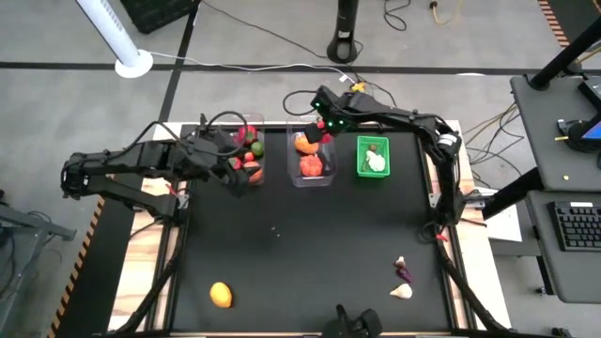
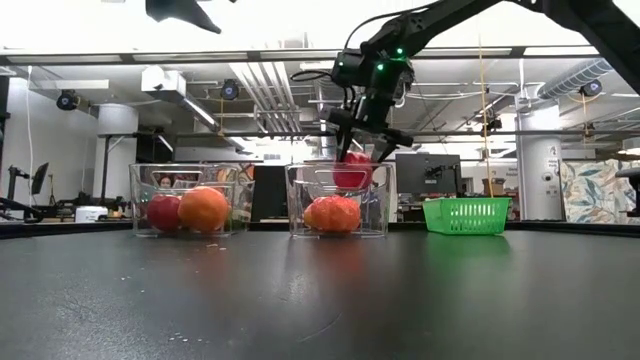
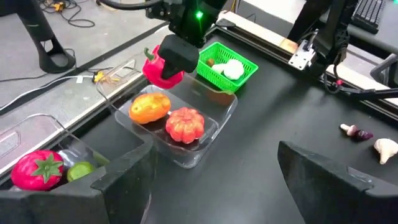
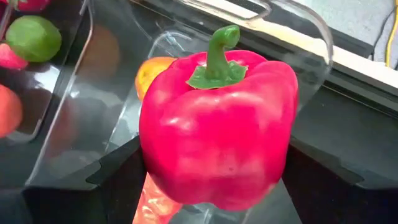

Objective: Sort produce into baskets
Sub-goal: Put the red bell pepper into the right transparent bin, then put the mushroom into the green bin

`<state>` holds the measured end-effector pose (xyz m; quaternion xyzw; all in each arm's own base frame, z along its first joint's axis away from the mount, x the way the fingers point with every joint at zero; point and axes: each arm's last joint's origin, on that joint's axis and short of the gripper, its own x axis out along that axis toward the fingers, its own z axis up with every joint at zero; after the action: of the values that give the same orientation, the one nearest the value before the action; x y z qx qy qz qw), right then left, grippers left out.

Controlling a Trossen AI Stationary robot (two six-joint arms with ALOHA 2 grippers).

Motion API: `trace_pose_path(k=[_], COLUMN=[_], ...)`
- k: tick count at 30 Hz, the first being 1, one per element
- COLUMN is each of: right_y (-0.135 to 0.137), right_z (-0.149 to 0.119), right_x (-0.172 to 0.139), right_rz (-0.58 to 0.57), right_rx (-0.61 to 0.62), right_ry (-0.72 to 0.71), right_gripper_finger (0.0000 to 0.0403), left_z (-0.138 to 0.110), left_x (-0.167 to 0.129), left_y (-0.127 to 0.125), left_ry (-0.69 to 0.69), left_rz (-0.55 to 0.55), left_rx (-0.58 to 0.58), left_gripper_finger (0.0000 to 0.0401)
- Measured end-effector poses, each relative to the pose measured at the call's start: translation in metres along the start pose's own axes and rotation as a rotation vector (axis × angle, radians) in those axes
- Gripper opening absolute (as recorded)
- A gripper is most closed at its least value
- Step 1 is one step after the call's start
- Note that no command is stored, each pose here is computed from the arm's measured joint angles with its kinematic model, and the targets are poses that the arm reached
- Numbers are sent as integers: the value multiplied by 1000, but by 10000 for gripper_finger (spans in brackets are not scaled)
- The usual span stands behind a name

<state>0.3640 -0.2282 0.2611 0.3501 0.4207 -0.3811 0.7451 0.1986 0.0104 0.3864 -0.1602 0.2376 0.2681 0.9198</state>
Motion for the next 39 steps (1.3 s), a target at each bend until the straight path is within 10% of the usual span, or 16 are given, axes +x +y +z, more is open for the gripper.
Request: trace_pose_path(k=[25, 39], right_y=[0, 12], right_z=[3, -28], right_x=[-3, -94], right_rz=[3, 47], right_rx=[-44, -201], right_ry=[-10, -10], right_gripper_finger=[368, 368], left_z=[-1, -18], left_x=[0, -2], left_y=[0, 8], left_ry=[7, 191], left_rz=[3, 47], left_rx=[-27, -111], left_gripper_finger=[315, 315])
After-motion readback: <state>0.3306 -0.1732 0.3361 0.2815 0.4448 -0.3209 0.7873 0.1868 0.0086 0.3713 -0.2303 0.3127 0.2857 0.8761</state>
